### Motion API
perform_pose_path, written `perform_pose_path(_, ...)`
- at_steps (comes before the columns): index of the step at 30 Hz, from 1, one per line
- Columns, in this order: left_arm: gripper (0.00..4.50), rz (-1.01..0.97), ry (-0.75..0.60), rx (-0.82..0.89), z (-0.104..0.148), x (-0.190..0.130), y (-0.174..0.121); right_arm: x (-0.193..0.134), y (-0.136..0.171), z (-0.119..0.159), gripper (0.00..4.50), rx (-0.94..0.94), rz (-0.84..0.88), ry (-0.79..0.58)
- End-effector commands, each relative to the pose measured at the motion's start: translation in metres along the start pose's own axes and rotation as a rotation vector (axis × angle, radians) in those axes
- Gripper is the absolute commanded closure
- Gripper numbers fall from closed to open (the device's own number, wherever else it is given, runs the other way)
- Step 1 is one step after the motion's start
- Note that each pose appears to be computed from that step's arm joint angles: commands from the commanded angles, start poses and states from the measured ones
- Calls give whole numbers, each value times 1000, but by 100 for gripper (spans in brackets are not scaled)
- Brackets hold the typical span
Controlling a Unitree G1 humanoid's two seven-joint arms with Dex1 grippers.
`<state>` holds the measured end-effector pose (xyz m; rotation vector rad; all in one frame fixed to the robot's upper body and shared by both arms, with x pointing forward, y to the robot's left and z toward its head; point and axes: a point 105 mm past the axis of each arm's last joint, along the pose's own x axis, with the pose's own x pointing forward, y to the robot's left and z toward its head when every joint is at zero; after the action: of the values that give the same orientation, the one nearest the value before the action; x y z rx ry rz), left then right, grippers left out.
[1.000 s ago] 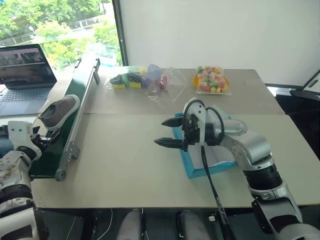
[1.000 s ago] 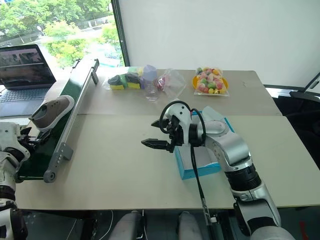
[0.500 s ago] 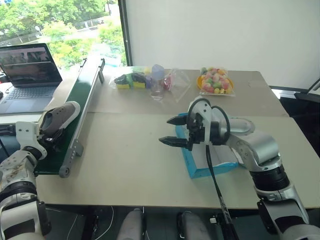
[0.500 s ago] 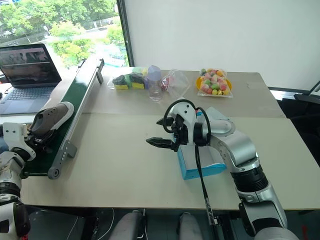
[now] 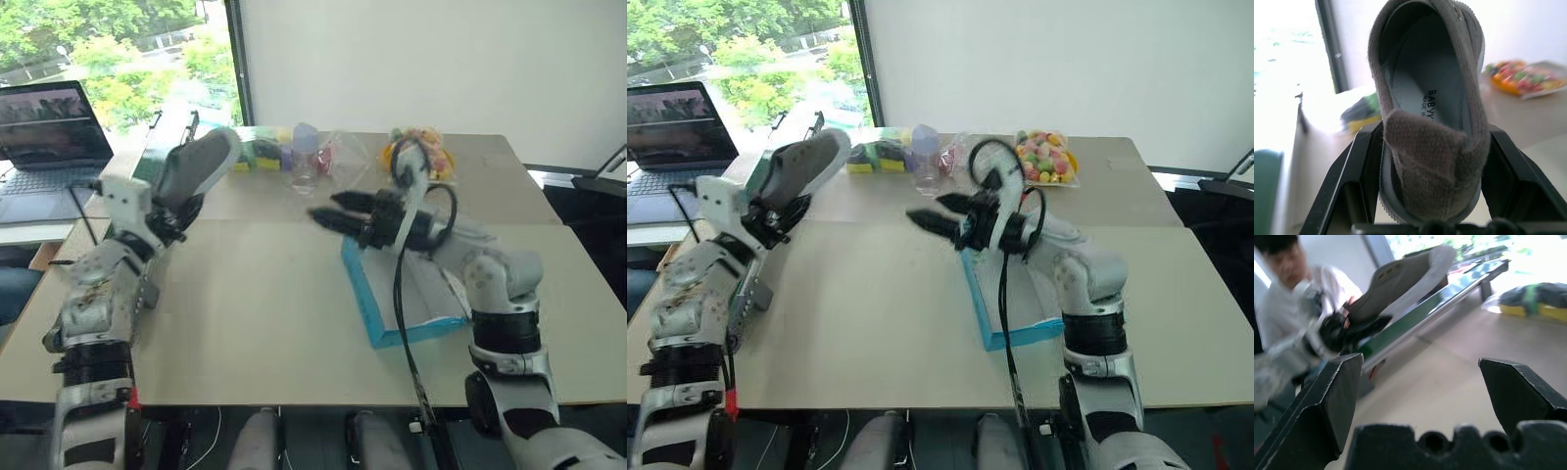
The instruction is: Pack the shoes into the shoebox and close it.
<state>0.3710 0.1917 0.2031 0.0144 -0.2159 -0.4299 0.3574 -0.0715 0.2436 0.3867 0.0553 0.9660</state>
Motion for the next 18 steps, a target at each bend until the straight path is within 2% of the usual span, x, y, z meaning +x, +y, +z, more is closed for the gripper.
perform_pose_path(1, 213, -77, -47, -54, 14, 13, -43, -1, 0, 13, 0, 91, -28, -57)
perform_pose_path(4, 213, -127, -48, -189, 4, 22, -78, -4, -5, 18, 0, 116, -59, -82)
perform_pose_path(6, 213, -172, -16, -180, -5, 23, -96, -5, -7, 18, 0, 125, -81, -88)
perform_pose_path(10, 213, -273, -44, -225, 6, 33, -138, -9, -14, 20, 0, 137, -130, -117)
perform_pose_path(18, 213, -281, -54, -229, 15, 34, -139, -18, -25, 25, 0, 146, -200, -157)
